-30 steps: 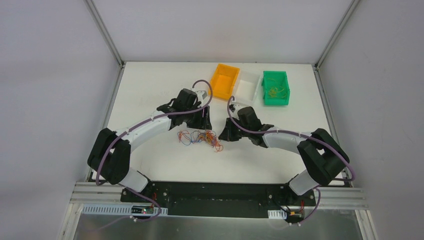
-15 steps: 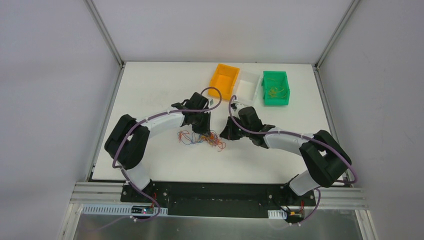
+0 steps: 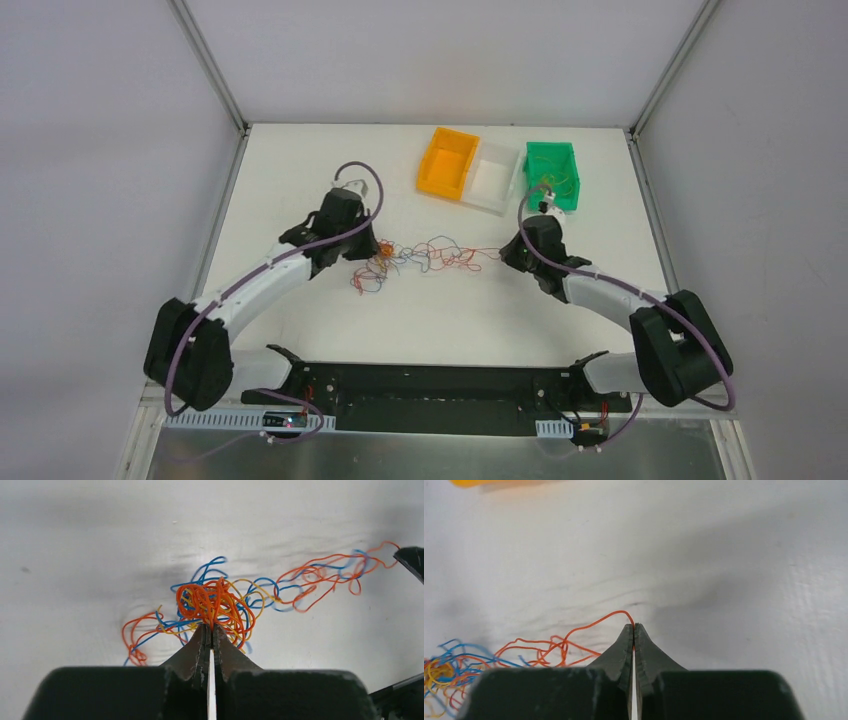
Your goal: Untangle the cables
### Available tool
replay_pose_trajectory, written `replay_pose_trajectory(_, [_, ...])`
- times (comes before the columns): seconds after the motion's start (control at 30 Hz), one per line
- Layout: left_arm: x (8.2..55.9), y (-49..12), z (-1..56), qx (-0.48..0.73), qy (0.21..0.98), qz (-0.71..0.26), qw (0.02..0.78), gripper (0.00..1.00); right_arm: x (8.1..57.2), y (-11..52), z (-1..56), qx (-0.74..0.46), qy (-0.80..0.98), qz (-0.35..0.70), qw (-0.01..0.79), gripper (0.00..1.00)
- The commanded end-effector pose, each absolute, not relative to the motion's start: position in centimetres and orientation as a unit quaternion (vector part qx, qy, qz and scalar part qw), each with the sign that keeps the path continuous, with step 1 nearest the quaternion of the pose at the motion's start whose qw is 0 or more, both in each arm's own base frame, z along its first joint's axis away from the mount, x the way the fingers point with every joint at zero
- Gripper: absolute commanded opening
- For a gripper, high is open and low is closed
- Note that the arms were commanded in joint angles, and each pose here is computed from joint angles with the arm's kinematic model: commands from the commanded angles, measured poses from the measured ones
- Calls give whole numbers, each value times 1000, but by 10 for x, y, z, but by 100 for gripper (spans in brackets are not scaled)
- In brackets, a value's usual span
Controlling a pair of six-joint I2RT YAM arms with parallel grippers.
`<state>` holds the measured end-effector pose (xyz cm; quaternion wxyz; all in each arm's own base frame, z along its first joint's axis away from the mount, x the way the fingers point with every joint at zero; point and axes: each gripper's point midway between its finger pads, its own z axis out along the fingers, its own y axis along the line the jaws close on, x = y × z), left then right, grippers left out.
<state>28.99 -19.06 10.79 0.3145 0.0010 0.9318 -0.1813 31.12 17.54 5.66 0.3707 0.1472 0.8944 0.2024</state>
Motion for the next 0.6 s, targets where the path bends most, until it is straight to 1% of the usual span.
replay_pose_trajectory(0.0, [293,-149,127,-81,905,-182,376,0,316,137,75,234,857,178,423,0])
replay_pose_trajectory(0.1, [293,-127,134,-109,895,-164,401,0,315,110,76,271,843,130,447,0])
replay_pose_trajectory(0.27, [293,-91,140,-171,882,-118,422,0,312,75,77,330,822,70,460,0])
replay_pose_trajectory(0.4, [291,-79,142,-192,877,-105,428,0,310,64,82,343,811,63,470,0])
replay_pose_trajectory(0.57, [284,-49,144,-244,860,-48,445,0,306,42,93,379,783,33,493,0])
